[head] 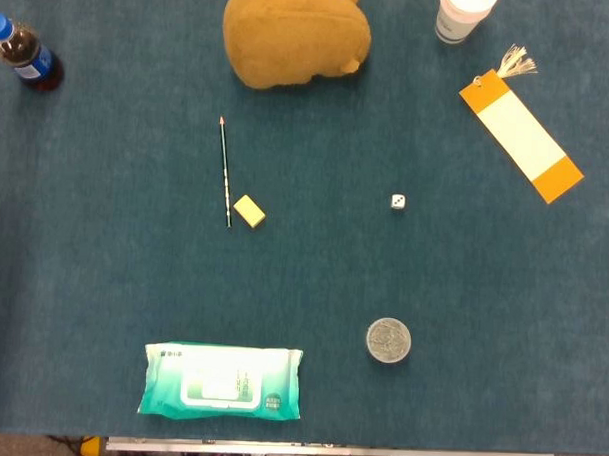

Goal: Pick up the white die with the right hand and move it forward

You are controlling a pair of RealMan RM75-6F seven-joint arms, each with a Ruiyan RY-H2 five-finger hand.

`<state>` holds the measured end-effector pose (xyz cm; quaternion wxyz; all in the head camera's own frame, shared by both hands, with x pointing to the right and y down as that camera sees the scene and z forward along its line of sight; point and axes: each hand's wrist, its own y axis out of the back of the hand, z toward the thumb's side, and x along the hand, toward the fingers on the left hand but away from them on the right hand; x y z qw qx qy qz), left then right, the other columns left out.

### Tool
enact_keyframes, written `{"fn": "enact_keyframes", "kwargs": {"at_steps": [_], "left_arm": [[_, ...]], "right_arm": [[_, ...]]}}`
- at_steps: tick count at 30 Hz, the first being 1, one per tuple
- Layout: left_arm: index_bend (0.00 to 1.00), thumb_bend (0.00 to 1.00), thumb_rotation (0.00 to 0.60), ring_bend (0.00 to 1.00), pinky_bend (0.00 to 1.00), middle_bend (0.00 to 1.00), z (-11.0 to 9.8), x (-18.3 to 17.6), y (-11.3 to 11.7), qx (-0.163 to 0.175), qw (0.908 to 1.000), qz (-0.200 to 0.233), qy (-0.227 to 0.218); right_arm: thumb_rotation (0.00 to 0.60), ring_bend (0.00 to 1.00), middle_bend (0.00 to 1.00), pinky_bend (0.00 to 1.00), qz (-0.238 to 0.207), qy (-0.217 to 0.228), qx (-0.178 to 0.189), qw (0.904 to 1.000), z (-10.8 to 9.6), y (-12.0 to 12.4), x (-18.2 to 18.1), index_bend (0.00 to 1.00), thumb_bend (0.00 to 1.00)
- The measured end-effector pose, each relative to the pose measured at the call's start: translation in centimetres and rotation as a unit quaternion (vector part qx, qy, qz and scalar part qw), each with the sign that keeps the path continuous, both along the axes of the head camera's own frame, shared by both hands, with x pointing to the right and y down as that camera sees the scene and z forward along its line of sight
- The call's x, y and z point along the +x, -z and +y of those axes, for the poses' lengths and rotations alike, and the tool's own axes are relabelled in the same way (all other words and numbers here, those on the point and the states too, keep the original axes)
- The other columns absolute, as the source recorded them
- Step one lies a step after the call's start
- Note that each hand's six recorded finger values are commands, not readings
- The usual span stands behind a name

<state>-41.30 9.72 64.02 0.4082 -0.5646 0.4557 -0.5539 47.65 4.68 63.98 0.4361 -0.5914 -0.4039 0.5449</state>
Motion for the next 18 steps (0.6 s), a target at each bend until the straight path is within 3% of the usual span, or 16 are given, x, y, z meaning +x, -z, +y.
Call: {"fn": "enact_keyframes", "kwargs": {"at_steps": [18], "left_arm": [[0.34, 0.26, 0.600, 0.19, 0.38, 0.32, 0.7, -0.6, 0.0, 0.003, 1.0000, 0.007, 0.006]], "right_arm": [[0.600, 0.15, 0.25, 0.43, 0.006, 0.024, 0.006, 0.9997, -1.0, 0.4, -1.5, 0.23, 0.51]]}}
